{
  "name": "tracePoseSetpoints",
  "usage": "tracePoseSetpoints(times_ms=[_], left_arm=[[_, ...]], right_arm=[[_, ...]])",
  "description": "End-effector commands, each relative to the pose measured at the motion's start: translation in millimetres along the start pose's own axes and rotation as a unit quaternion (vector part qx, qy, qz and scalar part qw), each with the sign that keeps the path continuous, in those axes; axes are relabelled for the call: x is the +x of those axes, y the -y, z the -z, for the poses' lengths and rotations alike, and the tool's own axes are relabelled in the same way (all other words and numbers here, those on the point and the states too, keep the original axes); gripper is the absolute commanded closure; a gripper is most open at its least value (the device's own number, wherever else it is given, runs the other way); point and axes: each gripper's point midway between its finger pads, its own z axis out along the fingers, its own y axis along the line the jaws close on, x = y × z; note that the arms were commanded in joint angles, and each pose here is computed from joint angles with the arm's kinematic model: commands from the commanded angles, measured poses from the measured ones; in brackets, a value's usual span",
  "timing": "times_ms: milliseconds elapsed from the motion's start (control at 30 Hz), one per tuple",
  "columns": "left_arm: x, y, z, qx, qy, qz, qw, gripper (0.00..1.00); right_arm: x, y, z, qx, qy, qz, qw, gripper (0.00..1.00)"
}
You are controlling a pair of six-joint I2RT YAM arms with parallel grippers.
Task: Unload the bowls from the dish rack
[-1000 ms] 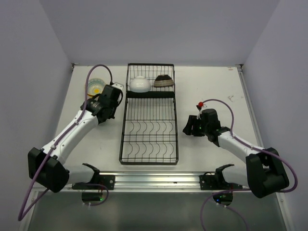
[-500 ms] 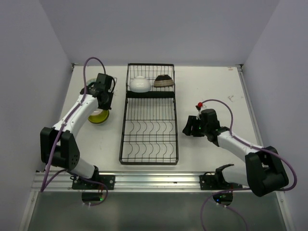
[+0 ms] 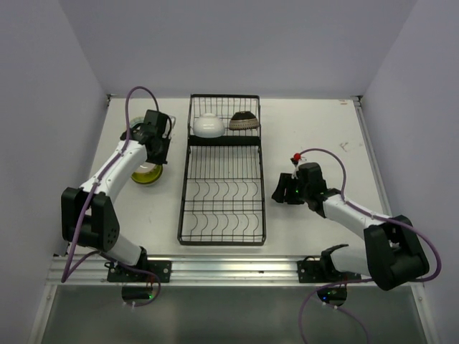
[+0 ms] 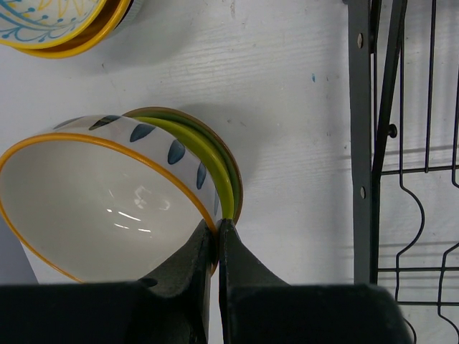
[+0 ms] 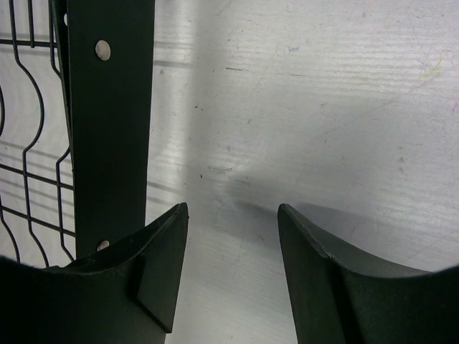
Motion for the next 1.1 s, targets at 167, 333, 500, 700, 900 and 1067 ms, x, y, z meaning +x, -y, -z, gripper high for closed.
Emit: tracePoseSetpoints(times_ms=[167, 333, 500, 700, 900, 1067], left_arm=[[1, -10, 1, -0.024, 0.011, 0.021, 0.999, 1.00], [11, -10, -6, -0.031, -0.001, 0.026, 0.999, 1.00], [9, -16, -8, -0.048, -0.003, 0.028, 0.998, 0.88], [3, -17, -7, -0.052, 0.003, 0.032, 0.998, 0.72], [-4, -18, -2, -0.050, 0.018, 0.035, 0.998, 0.61], [-11, -20, 9, -0.049, 0.044, 0.046, 0.997, 0.57]], right_arm=[[-13, -6, -1, -0.006, 0.018, 0.013, 1.000, 0.43], [-12, -6, -1, -0.005, 0.017, 0.014, 1.000, 0.43], [-12, -6, -2, -0.004, 0.017, 0.015, 1.000, 0.43], [-11, -6, -2, -0.003, 0.017, 0.015, 1.000, 0.43], [-11, -6, -2, -0.002, 0.015, 0.015, 1.000, 0.42], [-11, -6, -2, -0.002, 0.015, 0.016, 1.000, 0.42]])
